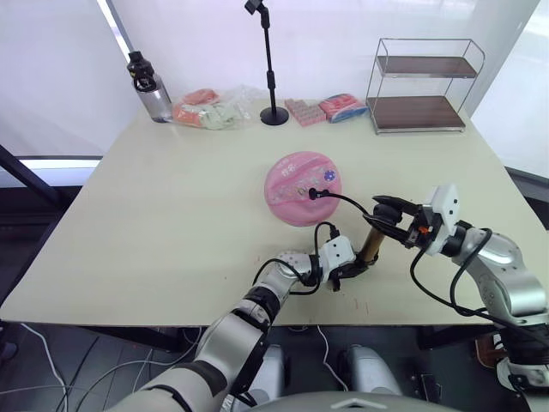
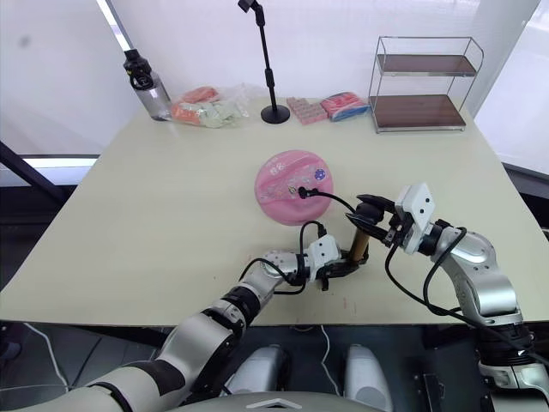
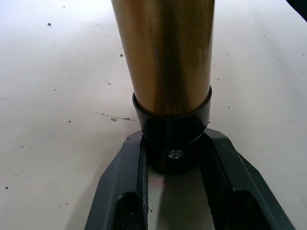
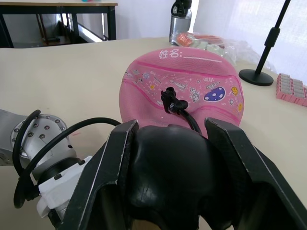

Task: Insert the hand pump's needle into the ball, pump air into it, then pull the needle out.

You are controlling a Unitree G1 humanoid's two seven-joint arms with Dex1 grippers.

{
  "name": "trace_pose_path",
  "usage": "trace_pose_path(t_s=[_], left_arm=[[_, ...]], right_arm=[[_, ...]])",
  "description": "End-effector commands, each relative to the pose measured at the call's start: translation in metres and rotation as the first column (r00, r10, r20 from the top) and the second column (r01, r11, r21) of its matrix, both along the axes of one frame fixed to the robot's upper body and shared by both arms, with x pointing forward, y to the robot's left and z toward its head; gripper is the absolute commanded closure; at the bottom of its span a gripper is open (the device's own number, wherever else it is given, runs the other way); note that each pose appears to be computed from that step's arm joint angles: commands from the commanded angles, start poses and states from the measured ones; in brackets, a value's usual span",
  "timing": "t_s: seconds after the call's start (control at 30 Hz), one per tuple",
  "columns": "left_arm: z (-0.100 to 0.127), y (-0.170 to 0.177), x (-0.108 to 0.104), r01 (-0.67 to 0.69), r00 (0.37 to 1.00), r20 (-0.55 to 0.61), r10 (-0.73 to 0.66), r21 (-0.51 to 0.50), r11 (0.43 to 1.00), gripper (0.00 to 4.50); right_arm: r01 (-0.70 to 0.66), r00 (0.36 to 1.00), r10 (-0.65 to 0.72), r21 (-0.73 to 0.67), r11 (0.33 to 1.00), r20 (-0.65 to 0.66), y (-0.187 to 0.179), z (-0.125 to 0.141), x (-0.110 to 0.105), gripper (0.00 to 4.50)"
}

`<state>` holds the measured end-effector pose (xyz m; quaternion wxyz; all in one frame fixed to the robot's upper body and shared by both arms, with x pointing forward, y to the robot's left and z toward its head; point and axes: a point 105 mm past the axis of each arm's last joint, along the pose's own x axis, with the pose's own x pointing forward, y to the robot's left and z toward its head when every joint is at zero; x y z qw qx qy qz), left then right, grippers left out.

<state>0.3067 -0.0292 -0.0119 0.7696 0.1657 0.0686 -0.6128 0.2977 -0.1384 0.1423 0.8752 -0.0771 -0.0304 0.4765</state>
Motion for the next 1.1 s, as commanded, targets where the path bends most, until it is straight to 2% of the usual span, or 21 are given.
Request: trace_pose_path(t_s=[0.03, 0.17, 0.33, 0.57, 0.83, 0.93, 1.1], left_arm=[[-0.031, 0.013, -0.022, 0.025, 0.996, -0.087, -0.02, 0.058, 0.998, 3.48], [-0.027, 0.014, -0.021, 0.022, 0.997, -0.069, -0.02, 0.029, 0.999, 3.48], [-0.024, 0.014, -0.021, 0.029, 0.997, -0.066, -0.028, 0.017, 0.999, 3.48], [-0.029, 0.017, -0.022, 0.043, 0.996, -0.077, -0.039, 0.045, 0.998, 3.48], [-0.031, 0.017, -0.025, 0.053, 0.995, -0.089, -0.048, 0.05, 0.997, 3.48], [-0.032, 0.016, -0.026, 0.055, 0.994, -0.095, -0.05, 0.053, 0.997, 3.48], [-0.033, 0.016, -0.028, 0.059, 0.993, -0.102, -0.053, 0.056, 0.997, 3.48]], right_arm=[[-0.026, 0.999, 0.027, 0.021, 0.999, -0.047, -0.005, 0.014, -0.003, 2.8], [-0.06, 0.998, 0.062, 0.048, 0.997, -0.026, -0.008, 0.042, -0.007, 2.8], [-0.098, 0.995, 0.099, 0.04, 0.994, -0.023, -0.011, 0.061, -0.013, 2.8], [-0.149, 0.984, 0.14, 0.081, 0.985, 0.107, -0.021, 0.139, -0.024, 2.8], [-0.158, 0.971, 0.144, 0.058, 0.986, 0.189, -0.025, 0.186, -0.039, 2.8], [-0.155, 0.973, 0.143, 0.052, 0.987, 0.179, -0.023, 0.185, -0.039, 2.8], [-0.162, 0.984, 0.162, -0.004, 0.987, 0.069, -0.011, 0.135, -0.035, 2.8]])
